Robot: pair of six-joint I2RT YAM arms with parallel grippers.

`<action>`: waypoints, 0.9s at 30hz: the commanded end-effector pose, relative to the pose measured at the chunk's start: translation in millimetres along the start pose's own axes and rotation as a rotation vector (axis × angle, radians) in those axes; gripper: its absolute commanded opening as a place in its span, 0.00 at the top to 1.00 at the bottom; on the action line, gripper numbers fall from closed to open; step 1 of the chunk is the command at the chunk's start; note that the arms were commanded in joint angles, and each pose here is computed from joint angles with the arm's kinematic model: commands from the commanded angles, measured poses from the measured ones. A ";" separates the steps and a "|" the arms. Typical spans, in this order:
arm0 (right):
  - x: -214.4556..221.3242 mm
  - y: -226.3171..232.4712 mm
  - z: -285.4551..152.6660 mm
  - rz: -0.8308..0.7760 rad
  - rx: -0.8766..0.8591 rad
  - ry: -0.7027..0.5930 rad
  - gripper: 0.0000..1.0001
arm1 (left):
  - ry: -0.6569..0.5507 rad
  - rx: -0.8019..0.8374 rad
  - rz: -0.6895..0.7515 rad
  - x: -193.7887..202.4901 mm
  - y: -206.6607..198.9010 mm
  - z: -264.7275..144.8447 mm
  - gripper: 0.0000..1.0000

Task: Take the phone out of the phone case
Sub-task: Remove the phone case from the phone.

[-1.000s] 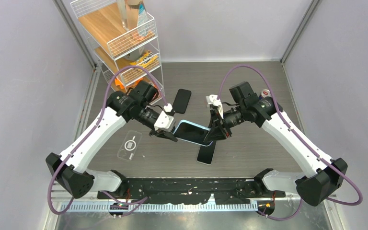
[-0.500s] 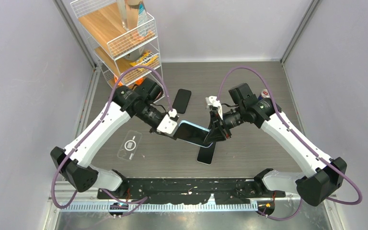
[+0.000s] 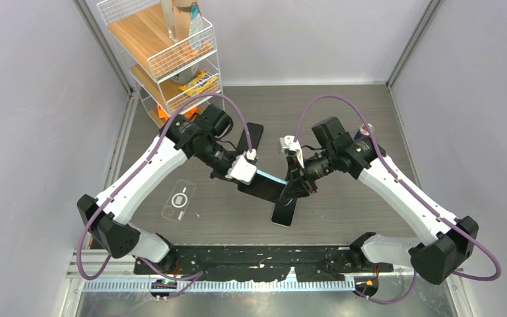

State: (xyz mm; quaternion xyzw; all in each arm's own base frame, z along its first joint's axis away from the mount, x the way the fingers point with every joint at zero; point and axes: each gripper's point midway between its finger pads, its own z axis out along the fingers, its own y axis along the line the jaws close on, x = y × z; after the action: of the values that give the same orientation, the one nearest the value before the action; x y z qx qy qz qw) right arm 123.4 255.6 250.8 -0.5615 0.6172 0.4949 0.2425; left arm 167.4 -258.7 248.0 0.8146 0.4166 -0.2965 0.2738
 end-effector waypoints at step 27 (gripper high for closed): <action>-37.8 -7.3 -30.2 -0.154 0.128 -0.130 0.95 | -0.199 -0.272 -0.096 -38.0 2.1 -35.3 0.40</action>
State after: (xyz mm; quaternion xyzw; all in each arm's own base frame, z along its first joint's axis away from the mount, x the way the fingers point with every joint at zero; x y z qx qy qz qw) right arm 140.8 244.2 264.1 -0.5551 0.6260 0.4550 0.3048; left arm 169.1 -258.7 277.8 0.7249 0.4953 -0.3134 0.3618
